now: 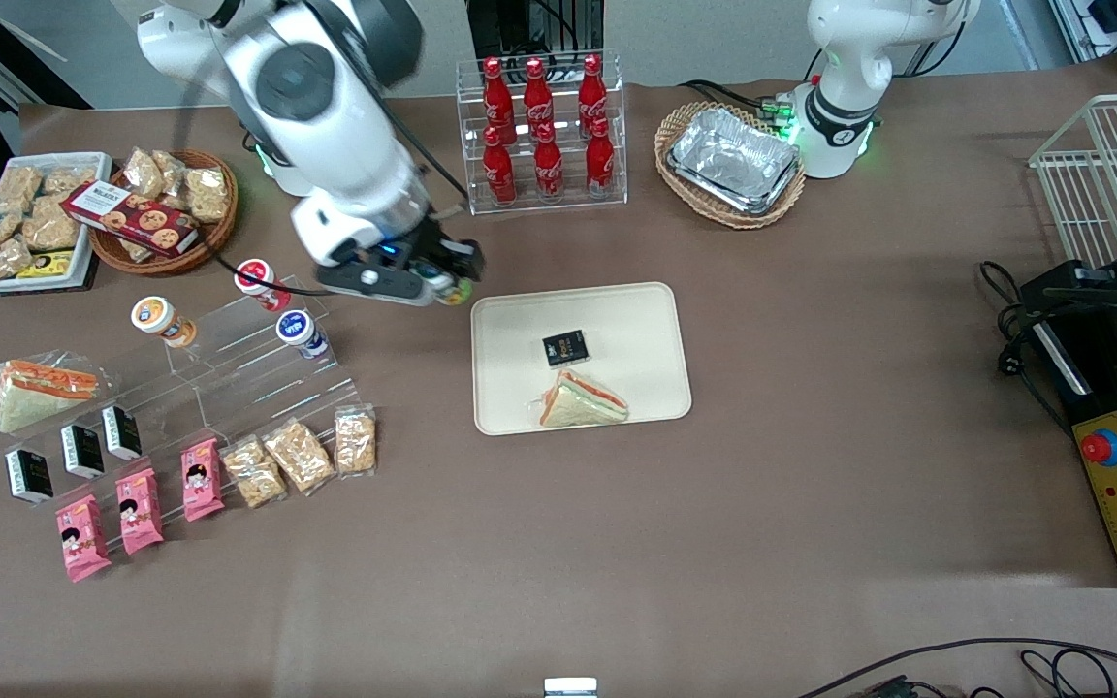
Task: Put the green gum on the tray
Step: 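Carry the gum bottle over to the white tray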
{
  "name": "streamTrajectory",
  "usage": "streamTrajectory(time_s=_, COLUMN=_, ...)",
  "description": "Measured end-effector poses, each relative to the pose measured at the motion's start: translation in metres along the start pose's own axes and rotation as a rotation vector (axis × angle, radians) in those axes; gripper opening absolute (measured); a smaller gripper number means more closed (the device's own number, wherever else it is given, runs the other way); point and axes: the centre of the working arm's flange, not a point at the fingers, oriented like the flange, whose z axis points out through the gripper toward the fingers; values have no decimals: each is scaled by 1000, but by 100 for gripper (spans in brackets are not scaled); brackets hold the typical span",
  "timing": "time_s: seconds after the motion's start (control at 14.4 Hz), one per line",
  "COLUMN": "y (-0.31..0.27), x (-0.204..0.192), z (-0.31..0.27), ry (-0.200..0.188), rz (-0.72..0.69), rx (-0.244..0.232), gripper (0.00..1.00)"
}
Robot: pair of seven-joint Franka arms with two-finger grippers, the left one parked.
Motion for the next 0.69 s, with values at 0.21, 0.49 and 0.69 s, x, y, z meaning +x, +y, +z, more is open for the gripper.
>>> streamTrajectory(time_s=0.21, y=-5, x=-22, z=80, ry=23, rz=28, rx=14, gripper=50)
streamTrajectory(time_s=0.49, y=-13, x=-45, z=164, ry=96, rz=54, rx=-71, gripper=50)
streamTrajectory(time_s=0.69, y=-17, x=-50, z=218, ry=117, rz=56, rx=-103, gripper=50)
